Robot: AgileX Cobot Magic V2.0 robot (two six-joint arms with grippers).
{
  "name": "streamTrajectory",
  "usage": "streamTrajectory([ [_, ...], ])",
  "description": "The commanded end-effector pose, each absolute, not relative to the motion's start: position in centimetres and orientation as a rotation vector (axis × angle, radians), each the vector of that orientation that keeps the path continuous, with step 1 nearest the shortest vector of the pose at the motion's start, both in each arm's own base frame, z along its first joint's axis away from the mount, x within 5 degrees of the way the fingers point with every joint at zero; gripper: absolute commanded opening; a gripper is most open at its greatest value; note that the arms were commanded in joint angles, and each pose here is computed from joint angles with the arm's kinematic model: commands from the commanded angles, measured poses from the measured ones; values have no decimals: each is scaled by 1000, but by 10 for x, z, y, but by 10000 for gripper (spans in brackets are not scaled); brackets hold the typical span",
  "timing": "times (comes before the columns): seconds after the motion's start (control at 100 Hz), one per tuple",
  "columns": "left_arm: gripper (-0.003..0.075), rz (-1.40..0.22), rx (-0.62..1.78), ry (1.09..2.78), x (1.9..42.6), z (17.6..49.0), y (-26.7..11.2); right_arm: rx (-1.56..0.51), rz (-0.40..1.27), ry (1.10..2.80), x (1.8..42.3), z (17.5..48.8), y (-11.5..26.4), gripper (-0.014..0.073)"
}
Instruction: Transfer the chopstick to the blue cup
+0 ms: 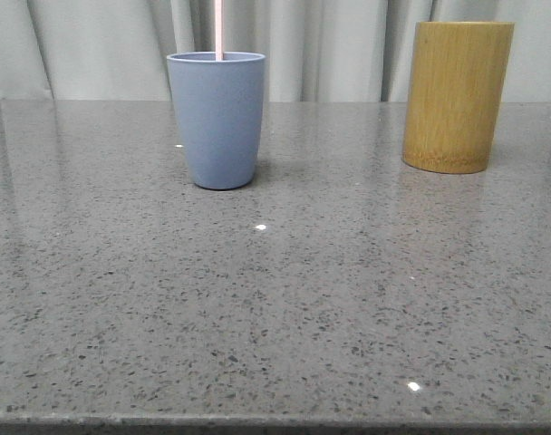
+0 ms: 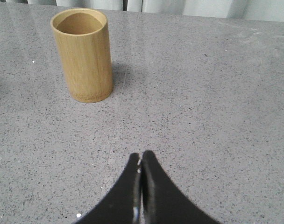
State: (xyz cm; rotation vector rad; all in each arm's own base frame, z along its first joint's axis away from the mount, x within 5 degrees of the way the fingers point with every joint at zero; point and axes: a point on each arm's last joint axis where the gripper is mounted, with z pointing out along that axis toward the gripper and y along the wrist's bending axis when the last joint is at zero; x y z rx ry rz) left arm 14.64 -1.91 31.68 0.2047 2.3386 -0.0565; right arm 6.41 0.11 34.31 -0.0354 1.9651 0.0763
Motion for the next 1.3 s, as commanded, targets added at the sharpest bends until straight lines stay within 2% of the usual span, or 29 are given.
streamTrajectory([
  [0.0,-19,-72,178,2249,149,330,-20,-47,67,1874,66,356,1,-67],
  [0.4,-19,-58,185,2246,150,329,-19,-47,67,1874,66,356,1,-67],
  [0.53,-19,-71,167,2105,142,328,-18,-47,67,1874,66,356,1,-67],
  [0.62,-19,-92,138,1937,129,324,-17,-47,67,1874,66,356,1,-67],
  [0.72,-19,-95,121,1810,107,305,-14,-47,67,1874,66,356,1,-67],
  [0.85,-19,-95,113,1724,81,271,-11,-47,67,1874,66,356,1,-67],
  [1.05,-19,-94,97,1572,60,226,-7,-47,67,1874,66,356,1,-67],
  [1.19,-19,-94,90,1500,54,208,-7,-47,67,1874,66,356,1,-67],
  [1.29,-19,-69,113,1501,54,207,-6,-47,67,1873,66,356,1,-67],
])
